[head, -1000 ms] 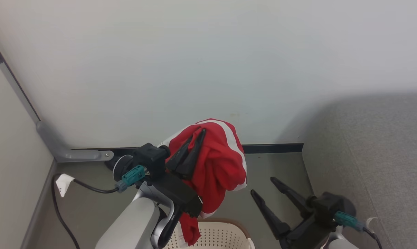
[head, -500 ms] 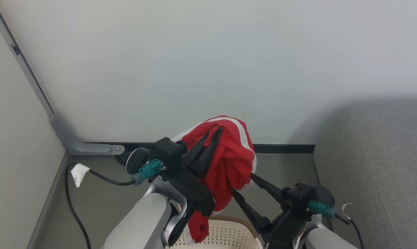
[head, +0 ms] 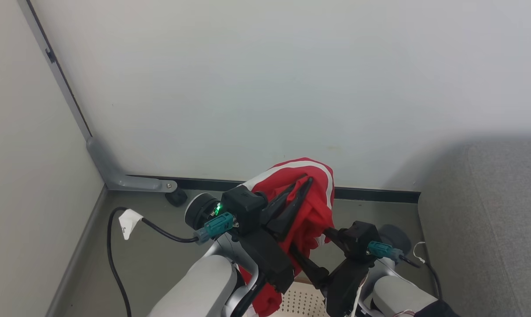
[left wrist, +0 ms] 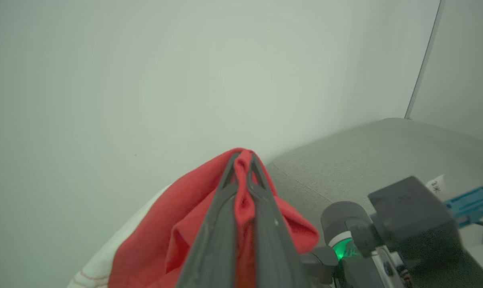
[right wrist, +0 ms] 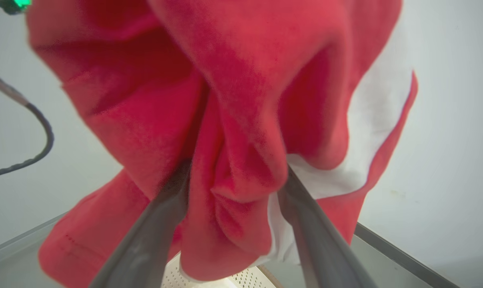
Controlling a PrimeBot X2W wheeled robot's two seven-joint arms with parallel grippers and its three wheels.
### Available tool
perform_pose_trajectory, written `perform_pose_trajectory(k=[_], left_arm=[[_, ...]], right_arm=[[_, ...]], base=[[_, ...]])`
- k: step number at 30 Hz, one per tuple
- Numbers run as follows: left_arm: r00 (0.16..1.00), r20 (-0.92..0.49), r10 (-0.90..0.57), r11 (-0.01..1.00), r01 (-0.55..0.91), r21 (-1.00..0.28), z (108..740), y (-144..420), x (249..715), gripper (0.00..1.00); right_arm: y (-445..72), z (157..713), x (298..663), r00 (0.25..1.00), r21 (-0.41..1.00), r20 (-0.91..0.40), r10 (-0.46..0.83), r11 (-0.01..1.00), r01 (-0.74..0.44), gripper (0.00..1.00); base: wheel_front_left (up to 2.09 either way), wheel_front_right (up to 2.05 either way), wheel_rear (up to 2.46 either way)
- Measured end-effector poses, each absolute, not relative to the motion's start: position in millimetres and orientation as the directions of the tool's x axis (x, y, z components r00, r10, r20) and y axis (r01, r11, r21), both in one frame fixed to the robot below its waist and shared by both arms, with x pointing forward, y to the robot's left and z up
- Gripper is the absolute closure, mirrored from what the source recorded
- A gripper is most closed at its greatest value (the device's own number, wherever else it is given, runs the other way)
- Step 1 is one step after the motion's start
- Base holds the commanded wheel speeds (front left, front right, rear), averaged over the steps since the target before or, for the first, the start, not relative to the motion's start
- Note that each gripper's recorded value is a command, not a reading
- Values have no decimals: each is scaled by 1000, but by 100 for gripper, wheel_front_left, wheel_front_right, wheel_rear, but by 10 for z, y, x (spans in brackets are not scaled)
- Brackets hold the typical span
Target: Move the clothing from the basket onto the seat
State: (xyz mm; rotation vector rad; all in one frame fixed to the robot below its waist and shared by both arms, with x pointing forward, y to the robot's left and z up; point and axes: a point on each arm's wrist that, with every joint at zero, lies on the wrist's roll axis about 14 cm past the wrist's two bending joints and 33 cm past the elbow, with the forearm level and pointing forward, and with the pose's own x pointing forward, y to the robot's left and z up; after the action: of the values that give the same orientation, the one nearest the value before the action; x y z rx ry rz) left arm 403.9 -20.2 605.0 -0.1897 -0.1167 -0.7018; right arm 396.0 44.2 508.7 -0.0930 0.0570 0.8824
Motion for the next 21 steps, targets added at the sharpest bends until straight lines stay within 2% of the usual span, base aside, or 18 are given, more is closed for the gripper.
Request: perform_pose_trajectory(k=[1, 2, 3, 4, 15, 21], left_arm=[[759, 172, -628, 748, 650, -136, 6055, -195, 4036, 100], [760, 173, -627, 748, 649, -139, 6059, -189, 4036, 100], [759, 175, -627, 748, 649, -140, 6064, -188, 4035, 100], [759, 174, -628, 747, 650, -140, 6064, -191, 4031, 100], [777, 168, -607, 756, 630, -178, 6051, -156, 4070, 100], [786, 153, -599, 762, 619, -193, 6003, -154, 4101, 100]], right_arm=[[463, 5080, 3966, 631, -63, -94, 770, 628, -776, 0], [479, 5079, 3973, 628, -66, -97, 772, 625, -778, 24], [495, 5080, 3979, 627, -67, -99, 773, 624, -779, 72], [503, 5074, 3986, 626, -70, -103, 773, 622, -780, 100], [418, 4984, 4040, 649, -47, -132, 750, 649, -759, 100], [249, 5073, 4152, 697, 0, -100, 710, 700, -714, 100]], base=[[0, 0, 0], [0, 0, 0], [0, 0, 0], [0, 0, 0], [0, 0, 0], [0, 0, 0]])
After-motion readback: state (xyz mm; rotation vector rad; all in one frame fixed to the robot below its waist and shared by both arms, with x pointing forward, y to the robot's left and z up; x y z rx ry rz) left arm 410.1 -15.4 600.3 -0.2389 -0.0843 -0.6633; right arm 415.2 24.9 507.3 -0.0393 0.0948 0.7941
